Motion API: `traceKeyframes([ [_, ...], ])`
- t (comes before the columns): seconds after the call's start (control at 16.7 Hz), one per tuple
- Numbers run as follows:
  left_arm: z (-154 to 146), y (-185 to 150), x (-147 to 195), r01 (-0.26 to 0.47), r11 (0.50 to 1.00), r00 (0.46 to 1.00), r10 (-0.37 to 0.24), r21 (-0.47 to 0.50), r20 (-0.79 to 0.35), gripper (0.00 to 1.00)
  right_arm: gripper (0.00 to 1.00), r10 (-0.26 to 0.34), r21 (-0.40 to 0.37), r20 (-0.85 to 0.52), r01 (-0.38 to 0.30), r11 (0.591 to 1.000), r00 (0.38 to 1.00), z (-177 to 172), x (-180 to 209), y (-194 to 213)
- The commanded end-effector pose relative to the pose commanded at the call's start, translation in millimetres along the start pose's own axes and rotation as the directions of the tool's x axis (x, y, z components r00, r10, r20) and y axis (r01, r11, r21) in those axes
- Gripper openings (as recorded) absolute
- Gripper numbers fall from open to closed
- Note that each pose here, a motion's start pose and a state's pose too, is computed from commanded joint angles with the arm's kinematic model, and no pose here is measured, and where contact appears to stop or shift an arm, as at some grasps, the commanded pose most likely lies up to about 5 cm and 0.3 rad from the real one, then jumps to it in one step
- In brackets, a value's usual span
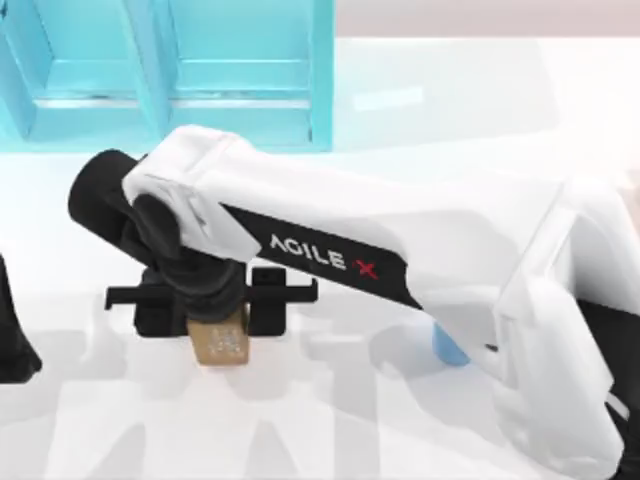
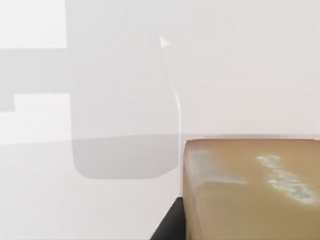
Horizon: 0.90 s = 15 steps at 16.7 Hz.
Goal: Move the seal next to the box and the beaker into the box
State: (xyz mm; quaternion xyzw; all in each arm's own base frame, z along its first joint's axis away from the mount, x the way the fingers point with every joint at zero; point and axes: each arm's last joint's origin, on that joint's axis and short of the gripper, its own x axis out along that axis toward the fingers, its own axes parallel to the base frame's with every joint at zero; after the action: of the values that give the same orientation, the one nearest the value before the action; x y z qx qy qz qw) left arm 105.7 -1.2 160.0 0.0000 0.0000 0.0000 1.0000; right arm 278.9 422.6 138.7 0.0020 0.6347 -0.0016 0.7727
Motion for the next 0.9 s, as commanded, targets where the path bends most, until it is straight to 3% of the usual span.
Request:
traceKeyframes([
  [0.48, 0.0, 0.0, 0.0, 0.000, 1.000, 1.000, 0.000, 0.000, 0.000, 1.00, 0.00, 0.008, 0.005, 0.008, -0.008, 1.000, 1.000, 15.9, -82.9, -80.0],
  [0.9, 0.0, 0.0, 0.0, 0.000, 1.000, 1.000, 0.000, 0.000, 0.000, 1.00, 0.00, 0.003, 0.000, 0.003, -0.003, 1.000, 1.000, 14.8, -89.1, -90.4],
])
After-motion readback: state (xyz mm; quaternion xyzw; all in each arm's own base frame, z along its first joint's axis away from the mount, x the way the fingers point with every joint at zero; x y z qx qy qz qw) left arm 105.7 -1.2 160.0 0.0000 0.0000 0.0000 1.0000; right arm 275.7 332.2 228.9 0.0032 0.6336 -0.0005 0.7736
